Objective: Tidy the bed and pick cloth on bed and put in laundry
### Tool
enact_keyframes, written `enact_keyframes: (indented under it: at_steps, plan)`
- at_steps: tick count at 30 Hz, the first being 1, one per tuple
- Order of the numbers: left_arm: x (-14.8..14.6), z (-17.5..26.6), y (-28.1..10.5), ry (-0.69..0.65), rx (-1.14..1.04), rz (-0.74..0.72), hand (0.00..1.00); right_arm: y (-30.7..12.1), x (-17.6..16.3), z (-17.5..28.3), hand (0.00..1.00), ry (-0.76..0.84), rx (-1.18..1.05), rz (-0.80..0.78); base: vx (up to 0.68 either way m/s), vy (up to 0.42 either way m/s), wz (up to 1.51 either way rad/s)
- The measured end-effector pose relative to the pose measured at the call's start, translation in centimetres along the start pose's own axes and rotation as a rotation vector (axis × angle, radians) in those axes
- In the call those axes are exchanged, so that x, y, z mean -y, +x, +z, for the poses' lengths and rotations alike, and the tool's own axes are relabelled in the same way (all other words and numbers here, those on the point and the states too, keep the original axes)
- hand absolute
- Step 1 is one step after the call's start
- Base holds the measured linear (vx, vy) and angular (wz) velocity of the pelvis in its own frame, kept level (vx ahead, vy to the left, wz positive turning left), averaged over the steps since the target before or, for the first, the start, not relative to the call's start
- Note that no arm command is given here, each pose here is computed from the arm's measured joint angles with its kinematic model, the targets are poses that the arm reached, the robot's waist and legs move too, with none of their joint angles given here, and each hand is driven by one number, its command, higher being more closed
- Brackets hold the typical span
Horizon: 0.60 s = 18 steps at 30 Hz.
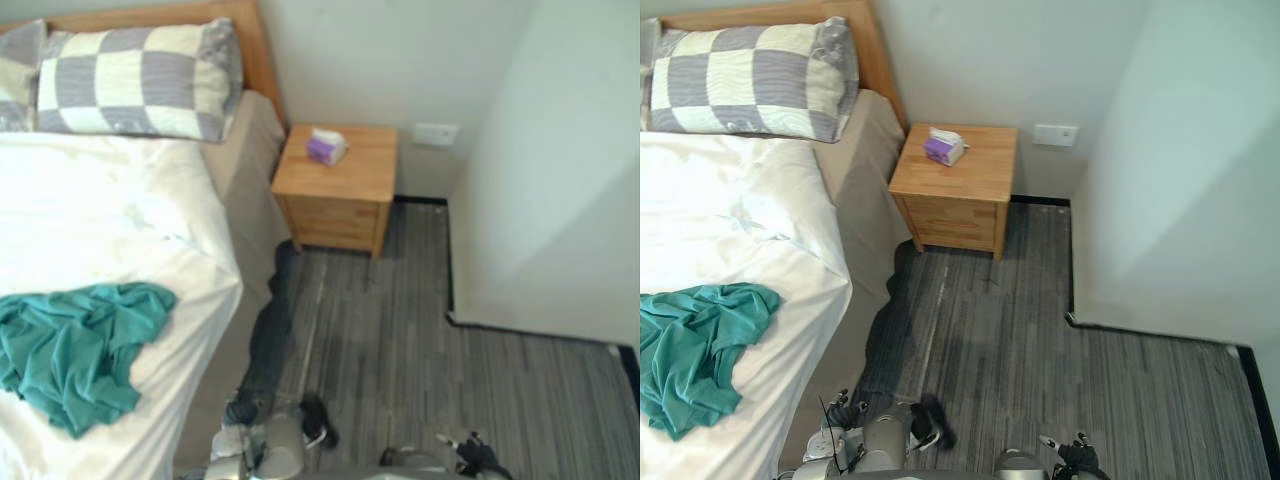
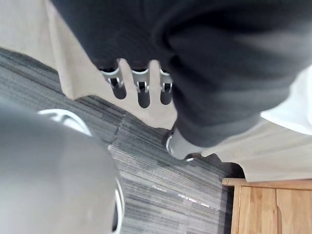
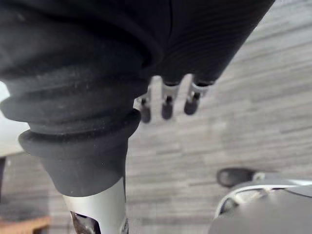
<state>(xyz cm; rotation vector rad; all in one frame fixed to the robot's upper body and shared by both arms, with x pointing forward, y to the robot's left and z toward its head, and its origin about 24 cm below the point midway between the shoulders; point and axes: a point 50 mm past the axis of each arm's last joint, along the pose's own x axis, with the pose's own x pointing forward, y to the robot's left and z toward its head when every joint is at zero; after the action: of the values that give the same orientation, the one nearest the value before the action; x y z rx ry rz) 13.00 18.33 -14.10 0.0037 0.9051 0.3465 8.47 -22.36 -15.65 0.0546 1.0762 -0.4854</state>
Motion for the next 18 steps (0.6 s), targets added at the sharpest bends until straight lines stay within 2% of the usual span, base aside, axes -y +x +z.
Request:
enact_keyframes:
  at_steps: [5, 11, 15, 18]
  plan:
    - [-0.7, -0.4, 0.2, 0.016, -0.028, 0.015, 0.0, 0.0, -1.6, 0.8, 0.0, 0.0, 0.031, 0.042, 0.72, 0.01, 1.49]
    - [-0.8, -2.1, -0.5, 0.033, -0.069, 0.007, 0.0, 0.2, -1.1, 2.9, 0.0, 0.001, 0.112, 0.041, 0.53, -0.206, 1.41]
    - [-1.2, -2.0, -0.4, 0.032, -0.065, 0.025, 0.0, -0.1, -1.3, 1.9, 0.0, 0.033, 0.082, 0.036, 0.39, -0.535, 2.04]
    - [-2.4, -1.8, -0.3, 0.022, -0.053, 0.071, 0.0, -0.4, -1.6, 0.2, 0.0, 0.049, 0.03, 0.04, 0.25, -0.72, 2.16]
